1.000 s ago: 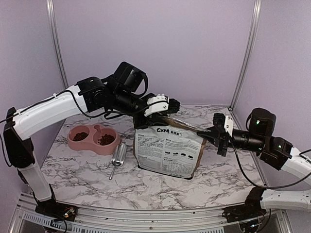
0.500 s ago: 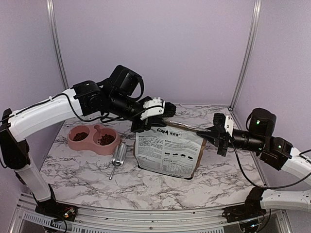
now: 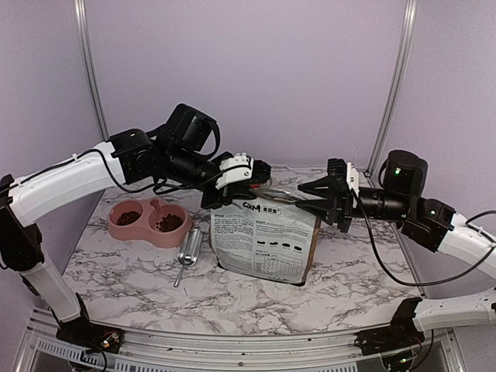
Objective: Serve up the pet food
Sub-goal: Press the seal on the pet food bag.
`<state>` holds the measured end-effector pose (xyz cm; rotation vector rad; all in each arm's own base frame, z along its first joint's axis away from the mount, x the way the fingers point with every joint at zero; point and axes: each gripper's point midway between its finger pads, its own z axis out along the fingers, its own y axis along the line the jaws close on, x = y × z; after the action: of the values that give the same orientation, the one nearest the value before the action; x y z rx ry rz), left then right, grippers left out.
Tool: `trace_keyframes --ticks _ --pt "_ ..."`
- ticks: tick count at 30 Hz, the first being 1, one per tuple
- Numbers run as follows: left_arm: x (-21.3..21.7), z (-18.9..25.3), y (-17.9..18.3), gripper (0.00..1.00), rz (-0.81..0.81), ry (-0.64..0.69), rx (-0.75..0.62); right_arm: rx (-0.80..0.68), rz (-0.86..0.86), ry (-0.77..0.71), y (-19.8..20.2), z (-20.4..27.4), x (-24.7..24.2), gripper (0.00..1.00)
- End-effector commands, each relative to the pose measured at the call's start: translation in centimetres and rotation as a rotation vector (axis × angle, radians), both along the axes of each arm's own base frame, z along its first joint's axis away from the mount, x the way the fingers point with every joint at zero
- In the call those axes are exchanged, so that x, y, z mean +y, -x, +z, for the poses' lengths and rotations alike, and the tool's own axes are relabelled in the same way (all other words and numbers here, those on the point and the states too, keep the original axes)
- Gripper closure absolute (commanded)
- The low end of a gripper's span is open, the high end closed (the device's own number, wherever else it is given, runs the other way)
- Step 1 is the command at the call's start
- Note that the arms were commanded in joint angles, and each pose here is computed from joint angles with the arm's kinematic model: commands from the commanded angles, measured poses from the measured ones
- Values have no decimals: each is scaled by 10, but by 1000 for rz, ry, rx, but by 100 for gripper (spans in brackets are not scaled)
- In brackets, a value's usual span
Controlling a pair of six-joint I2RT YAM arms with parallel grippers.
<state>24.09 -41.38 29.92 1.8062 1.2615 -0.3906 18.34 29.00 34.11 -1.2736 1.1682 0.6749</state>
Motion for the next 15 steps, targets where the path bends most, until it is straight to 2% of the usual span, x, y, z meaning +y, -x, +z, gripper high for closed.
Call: trace_keyframes --ticks 1,6,15 --pt "21 23 -1 100 41 23 -12 -19 53 -36 5 19 8 66" --pt "20 27 -1 100 33 34 -7 3 38 -1 -3 6 12 58" --pt "17 31 3 100 3 49 7 -9 10 4 -11 0 14 63"
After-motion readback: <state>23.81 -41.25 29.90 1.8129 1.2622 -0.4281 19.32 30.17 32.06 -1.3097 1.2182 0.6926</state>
